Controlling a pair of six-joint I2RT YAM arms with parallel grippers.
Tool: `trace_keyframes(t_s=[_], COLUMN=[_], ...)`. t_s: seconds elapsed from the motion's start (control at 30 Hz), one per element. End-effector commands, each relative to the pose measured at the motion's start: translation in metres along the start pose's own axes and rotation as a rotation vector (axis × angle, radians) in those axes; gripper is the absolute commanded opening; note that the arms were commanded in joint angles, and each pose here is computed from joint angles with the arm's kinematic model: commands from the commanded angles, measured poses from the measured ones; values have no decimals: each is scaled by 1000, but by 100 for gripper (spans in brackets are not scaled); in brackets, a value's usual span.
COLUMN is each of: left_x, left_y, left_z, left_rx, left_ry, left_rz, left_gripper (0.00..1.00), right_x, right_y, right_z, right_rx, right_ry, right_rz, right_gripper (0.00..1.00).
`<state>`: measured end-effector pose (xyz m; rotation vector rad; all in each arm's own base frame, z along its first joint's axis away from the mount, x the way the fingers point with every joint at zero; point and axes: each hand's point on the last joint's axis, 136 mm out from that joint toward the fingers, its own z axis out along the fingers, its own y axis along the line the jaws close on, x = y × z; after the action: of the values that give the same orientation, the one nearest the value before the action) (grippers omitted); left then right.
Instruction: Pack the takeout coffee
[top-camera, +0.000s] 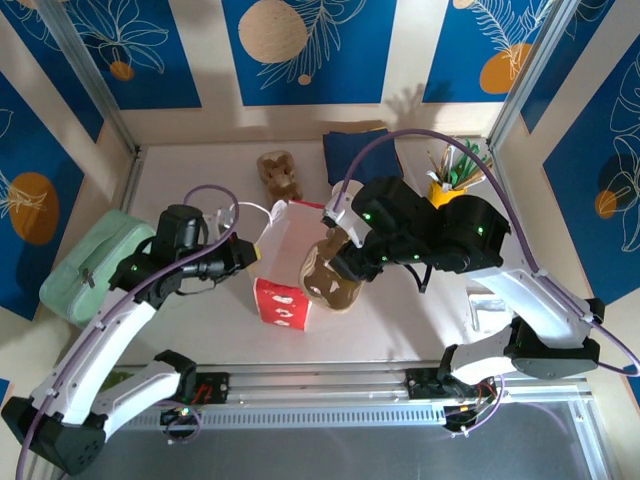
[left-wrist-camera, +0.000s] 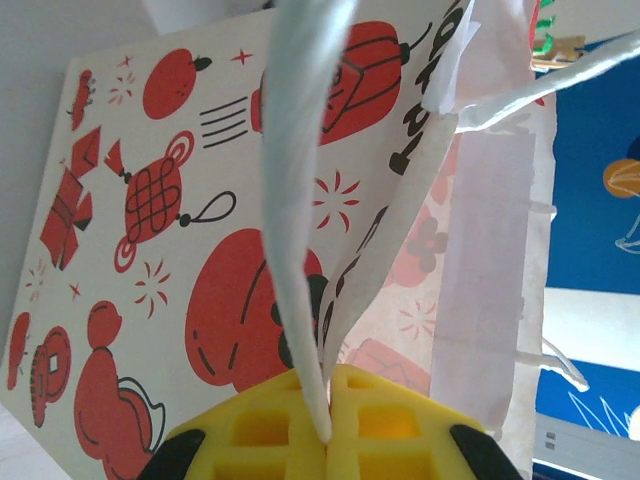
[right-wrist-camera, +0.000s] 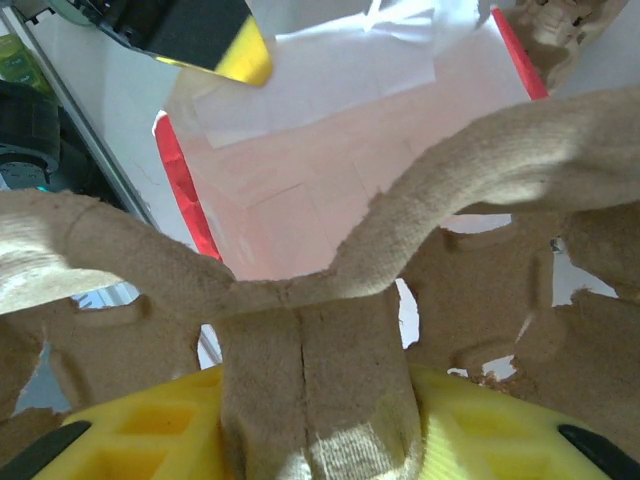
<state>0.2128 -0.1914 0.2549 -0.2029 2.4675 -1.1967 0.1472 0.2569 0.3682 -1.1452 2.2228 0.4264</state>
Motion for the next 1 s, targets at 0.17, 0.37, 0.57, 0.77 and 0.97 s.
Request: trace_keyframes(t_s=[0.17, 0.37, 0.57, 0.77, 0.97], left_x=[4, 5, 7, 6, 4], left_y=[-17, -16, -10, -9, -13], left_z=[8, 8, 12, 11, 2], left_rx=[82, 81, 53, 41, 32], left_ry=[58, 62, 80, 78, 55], left_rz=[50, 60, 70, 72, 88], left_gripper=[0, 0, 6, 23, 39], right_x=[-9, -20, -32, -38, -45], right_y=[-22, -34, -40, -49, -53], right_z=[14, 32, 53, 72, 85], right_rx=[99, 129, 151, 209, 236], right_ry=[53, 82, 94, 130, 163], right_rz=[-70, -90, -130, -189, -215], right_gripper=[42, 42, 42, 42, 42])
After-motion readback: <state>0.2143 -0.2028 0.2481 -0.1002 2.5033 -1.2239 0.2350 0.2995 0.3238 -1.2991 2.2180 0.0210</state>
